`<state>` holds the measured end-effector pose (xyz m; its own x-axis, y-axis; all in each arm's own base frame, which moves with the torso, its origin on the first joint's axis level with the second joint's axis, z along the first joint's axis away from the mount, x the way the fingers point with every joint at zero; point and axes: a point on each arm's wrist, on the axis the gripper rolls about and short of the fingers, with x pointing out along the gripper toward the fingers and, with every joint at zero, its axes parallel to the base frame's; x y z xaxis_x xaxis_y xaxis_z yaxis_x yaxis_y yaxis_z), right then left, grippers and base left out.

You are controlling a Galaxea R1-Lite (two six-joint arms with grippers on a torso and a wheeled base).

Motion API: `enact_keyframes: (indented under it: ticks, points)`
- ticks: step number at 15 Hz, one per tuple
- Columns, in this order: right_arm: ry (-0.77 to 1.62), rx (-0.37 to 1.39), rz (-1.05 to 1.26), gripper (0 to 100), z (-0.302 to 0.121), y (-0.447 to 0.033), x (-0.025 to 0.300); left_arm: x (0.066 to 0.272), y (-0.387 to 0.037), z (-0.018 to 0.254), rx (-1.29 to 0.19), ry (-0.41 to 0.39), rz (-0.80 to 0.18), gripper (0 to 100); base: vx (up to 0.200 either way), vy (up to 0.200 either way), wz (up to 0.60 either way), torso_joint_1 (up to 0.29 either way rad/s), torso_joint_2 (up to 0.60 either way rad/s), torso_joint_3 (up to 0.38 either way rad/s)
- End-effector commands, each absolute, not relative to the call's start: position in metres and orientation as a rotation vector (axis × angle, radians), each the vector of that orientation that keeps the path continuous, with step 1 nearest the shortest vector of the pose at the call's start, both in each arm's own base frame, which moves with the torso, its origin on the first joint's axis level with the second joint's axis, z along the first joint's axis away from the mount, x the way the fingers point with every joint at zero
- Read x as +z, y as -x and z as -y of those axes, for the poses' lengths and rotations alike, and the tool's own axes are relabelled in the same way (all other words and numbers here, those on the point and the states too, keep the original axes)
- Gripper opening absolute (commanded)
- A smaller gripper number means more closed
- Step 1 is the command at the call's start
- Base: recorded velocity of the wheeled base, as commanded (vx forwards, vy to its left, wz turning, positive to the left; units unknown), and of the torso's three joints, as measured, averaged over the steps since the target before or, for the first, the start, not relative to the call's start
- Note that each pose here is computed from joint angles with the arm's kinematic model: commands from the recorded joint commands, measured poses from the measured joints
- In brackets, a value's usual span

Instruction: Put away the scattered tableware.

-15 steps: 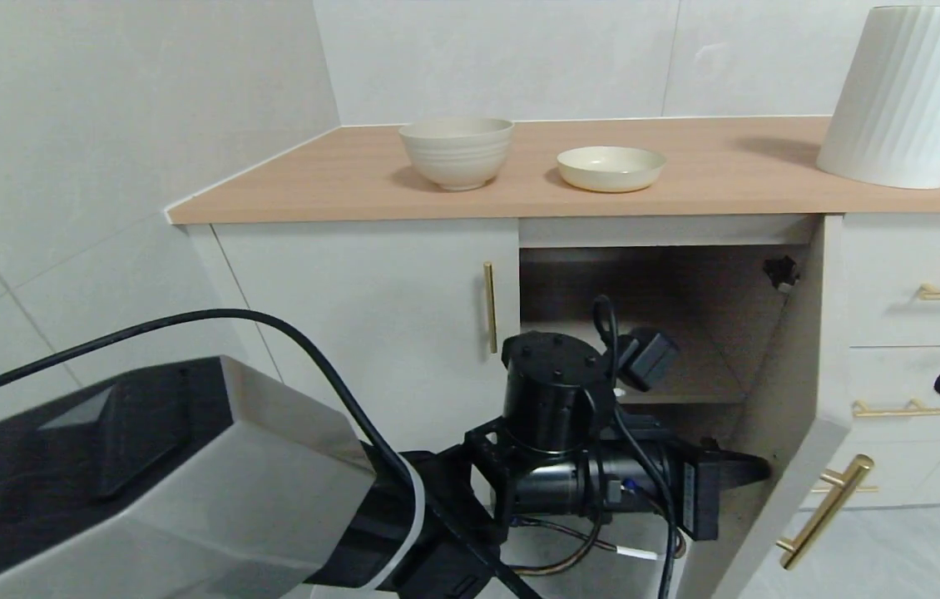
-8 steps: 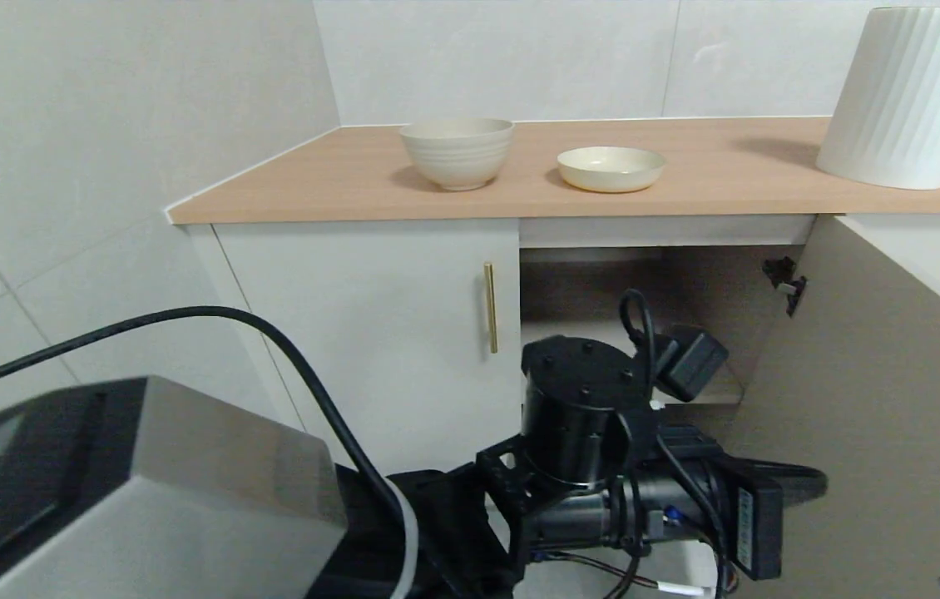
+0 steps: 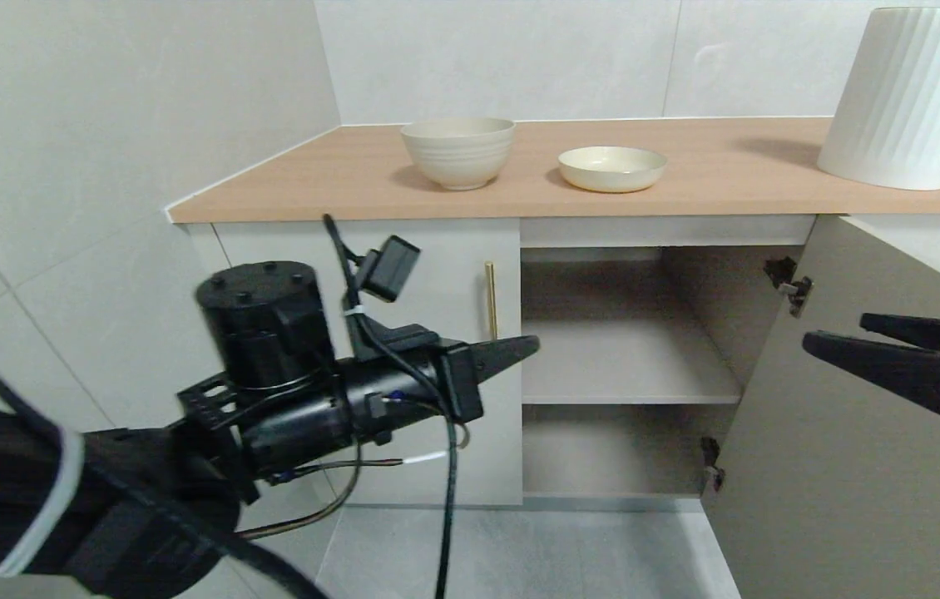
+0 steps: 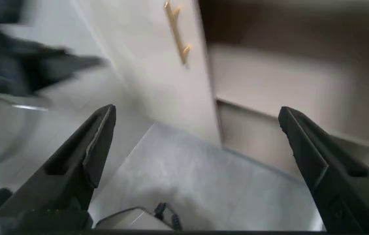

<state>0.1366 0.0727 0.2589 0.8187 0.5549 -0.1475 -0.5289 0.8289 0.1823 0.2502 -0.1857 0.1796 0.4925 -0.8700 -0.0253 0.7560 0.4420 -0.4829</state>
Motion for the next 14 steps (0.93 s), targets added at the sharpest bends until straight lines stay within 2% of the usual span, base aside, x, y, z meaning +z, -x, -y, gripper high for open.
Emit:
enact_keyframes:
  ticks: [1,3,4,6,8,9,14]
  points:
    - [-0.128,0.594,-0.293,100,-0.091,-0.172,0.25,0.203,-0.211,0.118,-0.902,0.426,-0.206,0,0.0,0.0,0.0,0.0,0.0,0.0]
    - [-0.129,0.571,-0.305,100,-0.09,-0.178,0.249,0.215,-0.171,0.076,-0.786,0.431,-0.239,0,0.0,0.0,0.0,0.0,0.0,0.0]
    - [-0.133,0.57,-0.288,100,-0.088,-0.175,0.254,0.224,-0.154,0.066,-0.761,0.434,-0.265,0,0.0,0.0,0.0,0.0,0.0,0.0]
    - [-0.149,0.548,-0.3,100,-0.081,-0.167,0.26,0.238,-0.138,0.059,-0.743,0.433,-0.294,0,0.0,0.0,0.0,0.0,0.0,0.0]
    - [-0.154,0.512,-0.319,100,-0.075,-0.168,0.27,0.241,-0.125,0.049,-0.696,0.44,-0.32,0,0.0,0.0,0.0,0.0,0.0,0.0]
    - [-0.156,0.502,-0.322,100,-0.074,-0.171,0.27,0.241,-0.125,0.047,-0.679,0.442,-0.322,100,0.0,0.0,0.0,0.0,0.0,0.0]
    - [-0.161,0.495,-0.31,100,-0.073,-0.169,0.273,0.245,-0.132,0.046,-0.66,0.442,-0.308,100,0.0,0.0,0.0,0.0,0.0,0.0]
